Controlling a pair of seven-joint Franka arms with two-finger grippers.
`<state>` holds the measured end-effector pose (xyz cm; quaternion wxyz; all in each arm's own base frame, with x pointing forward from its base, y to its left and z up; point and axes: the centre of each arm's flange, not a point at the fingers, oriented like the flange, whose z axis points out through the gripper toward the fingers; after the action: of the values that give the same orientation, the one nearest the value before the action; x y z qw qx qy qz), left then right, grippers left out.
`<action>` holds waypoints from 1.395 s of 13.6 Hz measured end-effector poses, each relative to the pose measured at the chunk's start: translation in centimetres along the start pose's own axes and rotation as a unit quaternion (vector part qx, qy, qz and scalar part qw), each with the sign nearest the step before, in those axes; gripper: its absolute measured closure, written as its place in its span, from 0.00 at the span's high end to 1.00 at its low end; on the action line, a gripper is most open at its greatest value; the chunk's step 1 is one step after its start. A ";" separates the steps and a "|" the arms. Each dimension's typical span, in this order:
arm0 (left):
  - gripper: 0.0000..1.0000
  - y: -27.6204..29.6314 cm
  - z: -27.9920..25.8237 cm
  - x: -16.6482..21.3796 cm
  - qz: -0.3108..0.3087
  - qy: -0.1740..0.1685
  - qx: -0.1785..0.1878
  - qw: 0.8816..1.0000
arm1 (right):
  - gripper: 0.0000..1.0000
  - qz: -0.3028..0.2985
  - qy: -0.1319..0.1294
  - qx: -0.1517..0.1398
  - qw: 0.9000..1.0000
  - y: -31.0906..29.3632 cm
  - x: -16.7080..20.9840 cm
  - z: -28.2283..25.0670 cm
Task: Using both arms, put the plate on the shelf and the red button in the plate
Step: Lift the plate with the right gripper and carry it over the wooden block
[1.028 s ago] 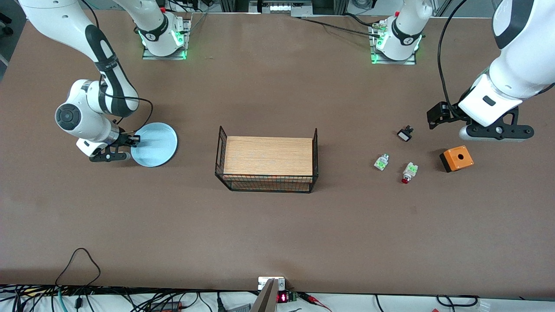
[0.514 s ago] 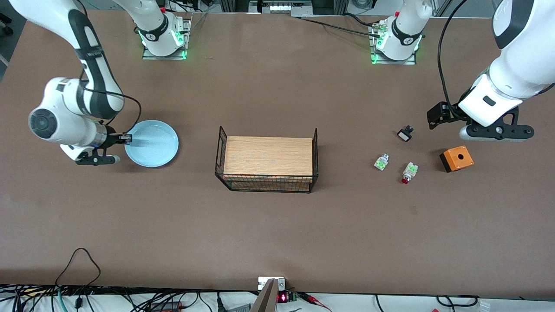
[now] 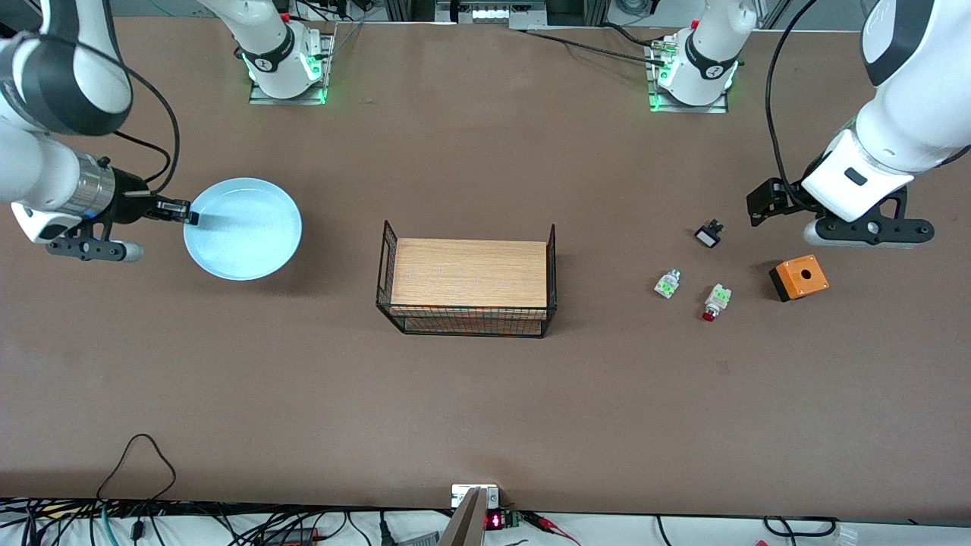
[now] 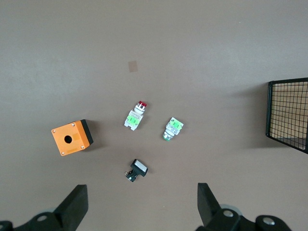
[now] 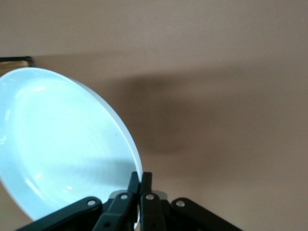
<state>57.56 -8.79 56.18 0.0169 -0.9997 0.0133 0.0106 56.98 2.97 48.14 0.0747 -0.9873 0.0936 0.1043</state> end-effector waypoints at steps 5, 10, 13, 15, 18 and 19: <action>1.00 0.1 0.0 0.0 0.001 0.000 0.000 1.000 | 0.03 0.136 0.001 0.036 0.990 -11.3 -3.7 -4.2; 1.00 0.0 0.0 0.0 0.001 0.000 0.000 1.000 | 0.03 0.249 0.000 0.036 0.968 -21.9 -8.2 -2.1; 1.00 0.0 0.0 0.0 0.001 0.000 0.000 1.000 | 0.03 0.290 0.007 0.046 0.956 -27.3 -9.9 0.7; 1.00 0.0 -0.1 0.0 0.000 0.001 0.000 1.000 | 0.03 0.306 0.010 0.054 0.950 -29.7 -10.3 2.5; 1.00 0.0 -0.2 0.0 -0.001 0.001 0.000 1.000 | 0.03 0.320 0.009 0.058 0.945 -31.2 -9.8 4.9; 1.00 0.0 -0.2 0.0 -0.001 0.000 0.000 1.000 | 0.03 0.321 0.009 0.058 0.945 -31.5 -9.6 5.6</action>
<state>57.53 -8.84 56.38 0.0170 -0.9997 0.0127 0.0109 53.03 36.16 48.90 0.0936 -0.8996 0.4124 0.1086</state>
